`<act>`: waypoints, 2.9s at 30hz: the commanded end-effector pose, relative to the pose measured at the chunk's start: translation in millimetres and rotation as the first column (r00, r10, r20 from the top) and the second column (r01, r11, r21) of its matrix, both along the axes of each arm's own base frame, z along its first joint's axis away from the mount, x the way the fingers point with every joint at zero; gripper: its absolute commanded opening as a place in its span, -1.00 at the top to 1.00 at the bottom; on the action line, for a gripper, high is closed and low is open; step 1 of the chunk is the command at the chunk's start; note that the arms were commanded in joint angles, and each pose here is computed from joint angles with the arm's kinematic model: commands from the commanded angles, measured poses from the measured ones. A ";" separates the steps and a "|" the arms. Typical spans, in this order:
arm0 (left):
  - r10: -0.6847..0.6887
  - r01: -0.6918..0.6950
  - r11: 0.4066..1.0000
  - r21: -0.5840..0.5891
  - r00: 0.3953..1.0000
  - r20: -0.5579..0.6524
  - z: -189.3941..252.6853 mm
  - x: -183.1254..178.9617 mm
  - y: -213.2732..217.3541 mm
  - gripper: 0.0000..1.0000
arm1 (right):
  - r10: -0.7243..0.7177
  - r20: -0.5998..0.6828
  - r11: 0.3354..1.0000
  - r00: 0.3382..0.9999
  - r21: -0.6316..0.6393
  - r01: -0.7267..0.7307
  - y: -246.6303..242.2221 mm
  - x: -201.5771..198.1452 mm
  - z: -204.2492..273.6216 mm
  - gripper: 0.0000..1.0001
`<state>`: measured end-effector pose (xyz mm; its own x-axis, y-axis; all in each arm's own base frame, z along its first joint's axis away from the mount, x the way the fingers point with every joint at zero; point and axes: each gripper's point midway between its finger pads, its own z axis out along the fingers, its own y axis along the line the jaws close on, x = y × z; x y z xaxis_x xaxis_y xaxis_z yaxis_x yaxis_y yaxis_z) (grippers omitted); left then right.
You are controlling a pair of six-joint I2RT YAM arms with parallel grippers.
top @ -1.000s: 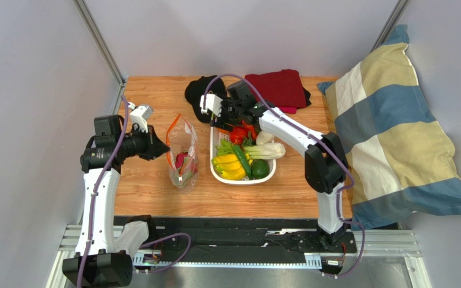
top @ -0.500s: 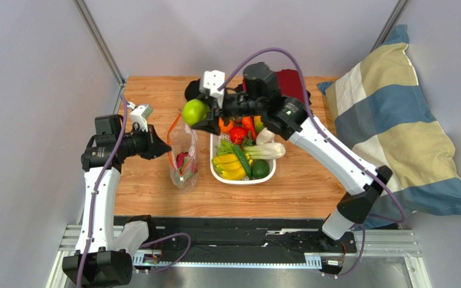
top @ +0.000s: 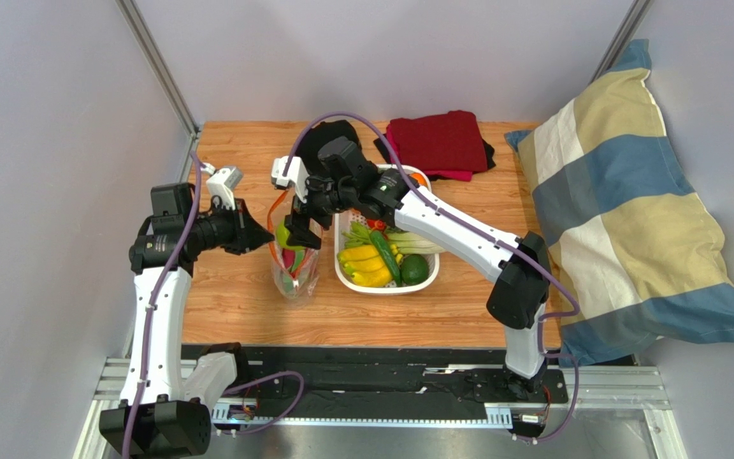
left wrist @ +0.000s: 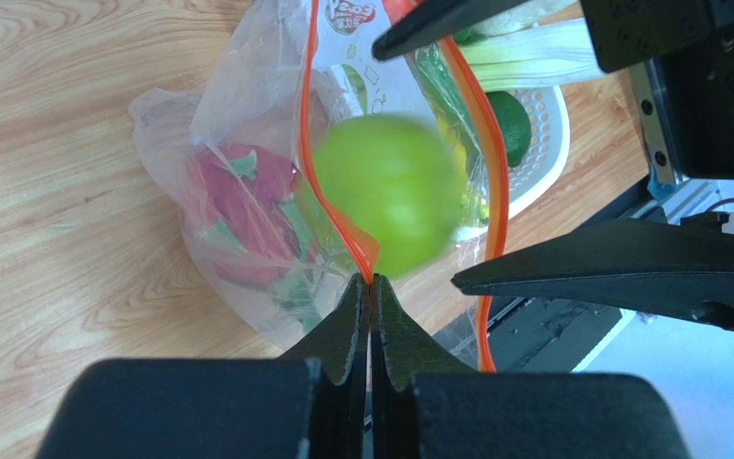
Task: Place the food in the zip-top bag and seal the zipper
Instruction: Place the fake fruit in the zipper food storage bag, then pick up the fake fruit from the bin.
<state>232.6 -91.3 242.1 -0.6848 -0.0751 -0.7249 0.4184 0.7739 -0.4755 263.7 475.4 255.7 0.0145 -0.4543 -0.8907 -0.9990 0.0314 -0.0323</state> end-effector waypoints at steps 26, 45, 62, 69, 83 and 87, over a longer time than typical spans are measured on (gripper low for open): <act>0.009 -0.008 1.000 -0.028 0.999 0.043 11.5 18.4 0.4 1.00 | -0.635 0.082 0.772 0.768 0.028 0.635 -143.0 246.6 -2.0 -1.00; 0.009 -0.009 1.000 -0.018 1.000 0.030 8.9 24.7 2.7 1.00 | -0.583 -0.014 0.803 0.812 -0.161 0.574 -134.0 232.4 -93.9 -0.98; -0.005 0.007 0.999 -0.037 0.999 0.039 12.5 28.2 0.2 1.00 | -0.578 -0.015 0.803 0.816 -0.191 0.565 -137.6 225.2 -106.0 -0.38; -0.015 0.017 0.999 -0.027 0.998 0.057 14.7 24.5 -0.5 1.00 | -0.585 -0.006 0.802 0.811 -0.154 0.578 -138.3 224.2 -85.2 0.02; 0.017 -0.017 1.000 0.003 0.998 0.053 11.4 25.2 3.6 1.00 | -0.479 -0.107 0.869 0.871 0.082 0.488 -128.8 153.3 53.5 0.14; 0.015 -0.015 1.000 -0.001 0.999 0.047 13.9 25.0 -0.1 1.00 | -0.358 -0.145 0.909 0.923 0.174 0.379 -110.2 101.7 98.2 0.14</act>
